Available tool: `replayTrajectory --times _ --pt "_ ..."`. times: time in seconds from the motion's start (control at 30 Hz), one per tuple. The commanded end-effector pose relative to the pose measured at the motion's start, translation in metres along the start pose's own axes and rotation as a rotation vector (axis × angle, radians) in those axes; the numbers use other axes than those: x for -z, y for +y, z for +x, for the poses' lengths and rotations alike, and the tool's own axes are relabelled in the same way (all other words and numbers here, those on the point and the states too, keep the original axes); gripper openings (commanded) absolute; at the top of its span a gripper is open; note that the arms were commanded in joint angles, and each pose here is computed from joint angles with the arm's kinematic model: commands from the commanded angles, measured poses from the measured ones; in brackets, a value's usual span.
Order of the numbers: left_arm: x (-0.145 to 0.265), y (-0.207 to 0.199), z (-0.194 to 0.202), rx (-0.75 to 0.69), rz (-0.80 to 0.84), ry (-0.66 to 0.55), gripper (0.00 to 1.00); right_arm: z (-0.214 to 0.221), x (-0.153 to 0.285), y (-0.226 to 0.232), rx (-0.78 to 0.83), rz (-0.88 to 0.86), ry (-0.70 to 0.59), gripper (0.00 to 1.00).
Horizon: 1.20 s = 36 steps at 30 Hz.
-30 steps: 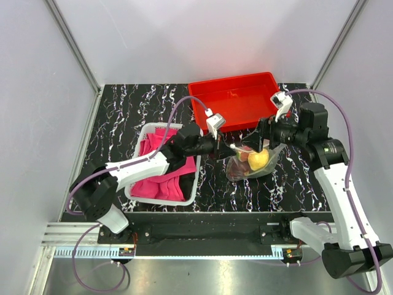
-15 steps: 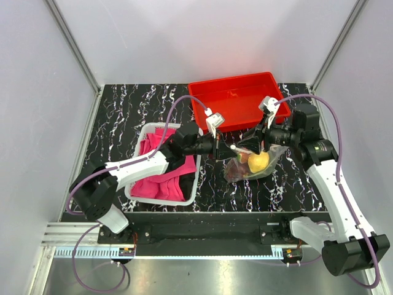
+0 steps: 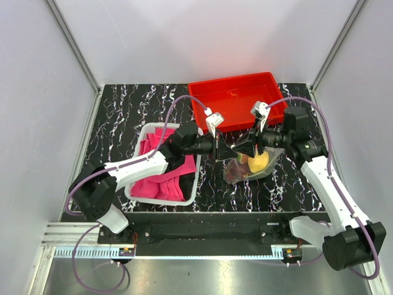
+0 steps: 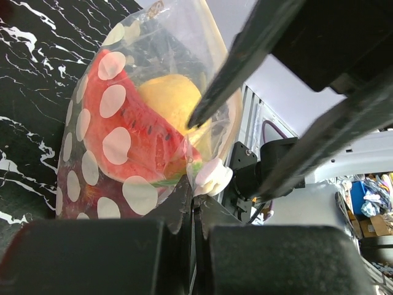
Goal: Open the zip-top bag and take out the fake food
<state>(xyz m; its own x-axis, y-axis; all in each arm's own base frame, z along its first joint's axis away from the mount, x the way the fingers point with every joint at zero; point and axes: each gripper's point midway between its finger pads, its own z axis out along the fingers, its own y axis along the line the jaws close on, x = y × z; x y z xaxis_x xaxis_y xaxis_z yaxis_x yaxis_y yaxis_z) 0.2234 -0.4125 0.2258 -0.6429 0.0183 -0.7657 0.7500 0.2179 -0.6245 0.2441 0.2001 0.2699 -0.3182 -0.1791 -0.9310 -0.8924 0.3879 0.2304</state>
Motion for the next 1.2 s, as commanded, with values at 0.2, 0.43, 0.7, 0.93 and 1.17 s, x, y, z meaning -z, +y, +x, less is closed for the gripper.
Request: replayTrajectory --times 0.2,0.43,0.7,0.93,1.17 --pt "0.005 -0.036 -0.036 -0.049 0.119 -0.093 0.0 -0.007 -0.008 0.005 0.035 -0.054 -0.024 0.44" --pt "0.005 -0.035 -0.035 -0.038 0.131 -0.109 0.0 -0.005 -0.01 0.005 0.022 -0.052 -0.024 0.37" --pt "0.009 -0.023 -0.035 -0.026 0.093 -0.13 0.0 -0.001 -0.006 -0.008 0.022 0.052 -0.016 0.09" --pt "0.018 -0.007 -0.03 -0.054 0.039 -0.136 0.0 0.006 0.004 -0.02 0.007 0.178 -0.012 0.0" --pt "0.024 -0.004 -0.031 -0.068 0.045 -0.141 0.0 0.005 0.017 -0.013 0.021 0.229 -0.028 0.0"
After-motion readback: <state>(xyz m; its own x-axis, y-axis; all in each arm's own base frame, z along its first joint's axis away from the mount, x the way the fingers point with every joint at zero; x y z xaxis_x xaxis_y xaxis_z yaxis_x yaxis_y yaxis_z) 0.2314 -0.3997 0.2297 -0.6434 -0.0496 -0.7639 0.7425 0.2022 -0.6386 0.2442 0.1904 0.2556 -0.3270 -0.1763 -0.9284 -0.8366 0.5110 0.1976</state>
